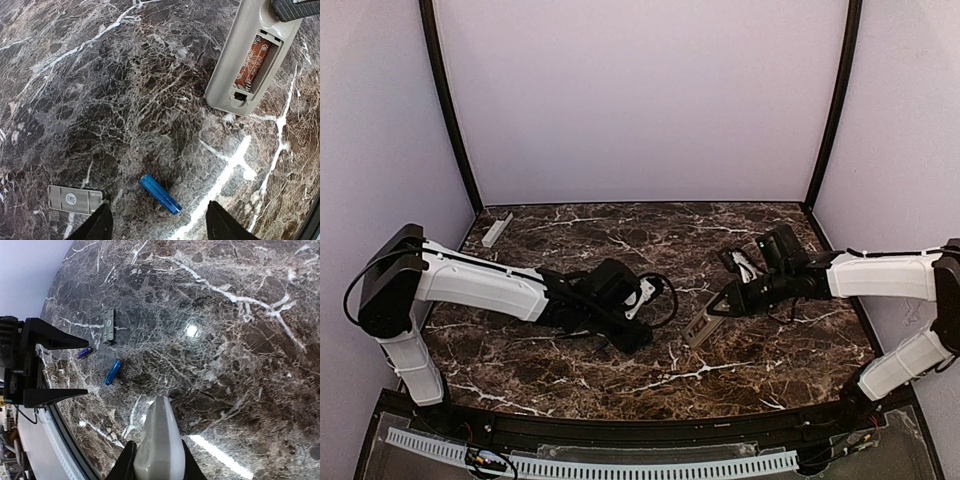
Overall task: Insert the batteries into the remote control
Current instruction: Place the remote control without the battery cover at the center of the board.
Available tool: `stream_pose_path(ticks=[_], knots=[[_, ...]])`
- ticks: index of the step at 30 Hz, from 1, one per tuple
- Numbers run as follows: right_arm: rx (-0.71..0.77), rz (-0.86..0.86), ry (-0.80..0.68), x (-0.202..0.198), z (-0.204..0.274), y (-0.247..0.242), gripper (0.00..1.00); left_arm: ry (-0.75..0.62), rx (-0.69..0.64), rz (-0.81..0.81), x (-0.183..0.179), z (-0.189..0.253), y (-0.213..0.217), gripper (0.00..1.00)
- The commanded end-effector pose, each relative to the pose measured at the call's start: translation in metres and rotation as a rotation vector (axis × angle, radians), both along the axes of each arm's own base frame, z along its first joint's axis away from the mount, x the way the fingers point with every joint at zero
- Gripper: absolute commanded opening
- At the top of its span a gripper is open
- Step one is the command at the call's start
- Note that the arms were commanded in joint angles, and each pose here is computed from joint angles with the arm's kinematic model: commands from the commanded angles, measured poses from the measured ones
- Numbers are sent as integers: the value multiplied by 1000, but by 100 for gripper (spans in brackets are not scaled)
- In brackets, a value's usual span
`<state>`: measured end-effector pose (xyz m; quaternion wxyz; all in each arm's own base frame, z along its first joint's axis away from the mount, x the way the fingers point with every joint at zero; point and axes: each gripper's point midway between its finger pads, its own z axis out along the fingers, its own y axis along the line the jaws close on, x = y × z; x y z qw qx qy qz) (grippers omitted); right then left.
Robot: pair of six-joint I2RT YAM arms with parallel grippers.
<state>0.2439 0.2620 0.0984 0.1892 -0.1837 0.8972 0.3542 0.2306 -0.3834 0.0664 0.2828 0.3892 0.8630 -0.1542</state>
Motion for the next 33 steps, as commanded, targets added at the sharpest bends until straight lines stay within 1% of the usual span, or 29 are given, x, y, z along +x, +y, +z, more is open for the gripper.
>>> stream_pose_path(ticks=[1,4,7,10,13,15,19,25,33], knots=[[140,15,61,-5,9,10,3,41,18,-4,-5,4,4,64],[170,11,101,-8,1,6,4,31,39,-35,-2,8,4,64],[193,15,139,-14,-10,7,5,50,55,-27,3,11,6,64],[222,12,186,-20,-20,8,10,65,74,9,9,10,12,63],[260,12,231,-26,-28,10,17,99,104,55,9,9,27,62],[270,14,248,-29,-33,11,20,111,121,80,6,9,39,63],[268,16,268,-31,-40,11,28,127,128,120,1,7,60,63],[244,9,284,-32,-52,9,31,131,159,147,1,4,78,64],[182,-8,296,-31,-66,4,40,158,198,119,-7,-1,88,66]])
